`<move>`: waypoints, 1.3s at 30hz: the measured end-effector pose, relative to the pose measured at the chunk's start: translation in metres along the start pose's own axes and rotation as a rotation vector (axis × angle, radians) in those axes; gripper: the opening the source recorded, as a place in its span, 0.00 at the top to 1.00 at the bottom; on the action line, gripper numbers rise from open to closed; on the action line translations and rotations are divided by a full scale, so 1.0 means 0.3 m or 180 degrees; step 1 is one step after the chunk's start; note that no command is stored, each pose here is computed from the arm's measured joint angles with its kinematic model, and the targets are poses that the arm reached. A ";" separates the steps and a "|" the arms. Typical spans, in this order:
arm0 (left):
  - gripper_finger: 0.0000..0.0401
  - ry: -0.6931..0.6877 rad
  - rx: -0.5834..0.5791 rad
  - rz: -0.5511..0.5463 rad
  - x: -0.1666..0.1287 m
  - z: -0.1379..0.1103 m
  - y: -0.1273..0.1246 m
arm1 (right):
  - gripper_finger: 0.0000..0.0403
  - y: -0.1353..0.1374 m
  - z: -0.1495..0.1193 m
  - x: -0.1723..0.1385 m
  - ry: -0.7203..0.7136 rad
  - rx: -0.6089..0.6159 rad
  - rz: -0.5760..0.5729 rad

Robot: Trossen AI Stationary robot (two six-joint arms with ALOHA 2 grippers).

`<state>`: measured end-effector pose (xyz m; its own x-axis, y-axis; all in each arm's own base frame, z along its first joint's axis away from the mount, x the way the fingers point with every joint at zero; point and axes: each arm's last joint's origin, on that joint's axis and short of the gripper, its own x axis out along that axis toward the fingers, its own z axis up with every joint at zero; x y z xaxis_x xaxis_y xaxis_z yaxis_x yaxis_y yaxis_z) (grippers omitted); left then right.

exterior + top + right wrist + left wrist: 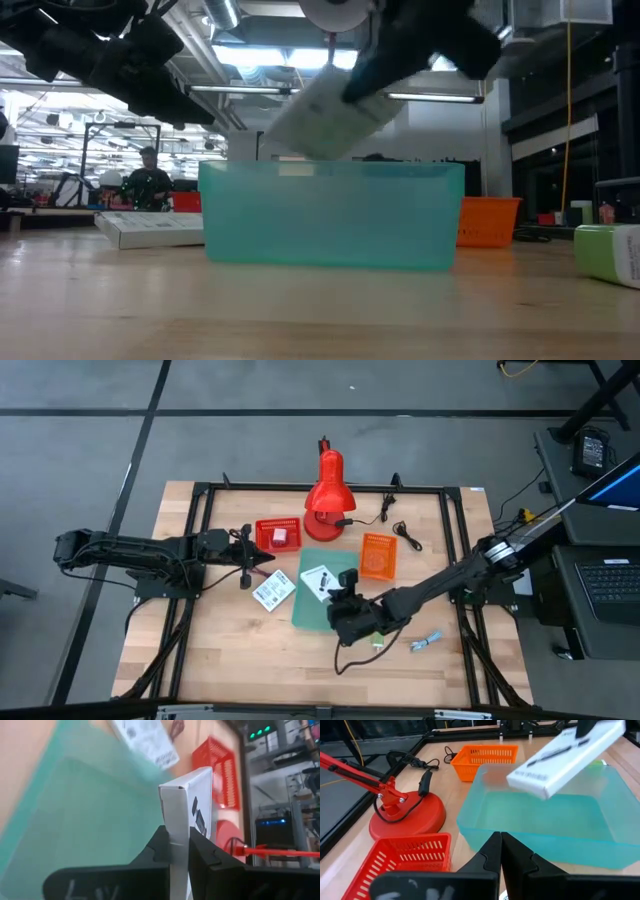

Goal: Pick and place items into bin
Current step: Put the white card reader box into the green basket

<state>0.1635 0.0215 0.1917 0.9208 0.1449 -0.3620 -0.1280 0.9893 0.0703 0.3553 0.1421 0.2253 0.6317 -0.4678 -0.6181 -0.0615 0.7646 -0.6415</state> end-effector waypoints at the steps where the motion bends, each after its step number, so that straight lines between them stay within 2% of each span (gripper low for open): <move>1: 0.99 -0.0001 0.0001 0.0001 0.000 0.000 0.000 | 0.96 0.011 -0.005 0.017 0.0063 -0.0038 0.0003; 8: 0.99 0.0002 -0.0033 0.0008 0.000 0.000 0.000 | 0.96 0.082 -0.039 0.099 0.0355 -0.0103 0.0037; 13: 0.99 0.0000 -0.0033 0.0008 0.000 0.000 0.000 | 0.96 0.093 -0.046 0.110 0.0404 -0.0038 0.0061; 23: 0.99 0.0001 -0.0059 0.0010 0.000 0.000 0.000 | 0.80 0.051 -0.069 0.150 0.0586 0.0283 0.0000; 39: 0.99 0.0000 -0.0126 0.0006 0.000 0.000 0.000 | 0.78 -0.004 -0.084 0.197 0.0699 0.0474 -0.0072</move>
<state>0.1635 0.0216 0.1917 0.9205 0.1469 -0.3620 -0.1443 0.9889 0.0344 0.3733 0.1023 0.1781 0.4478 -0.5581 -0.6986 0.0755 0.8021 -0.5924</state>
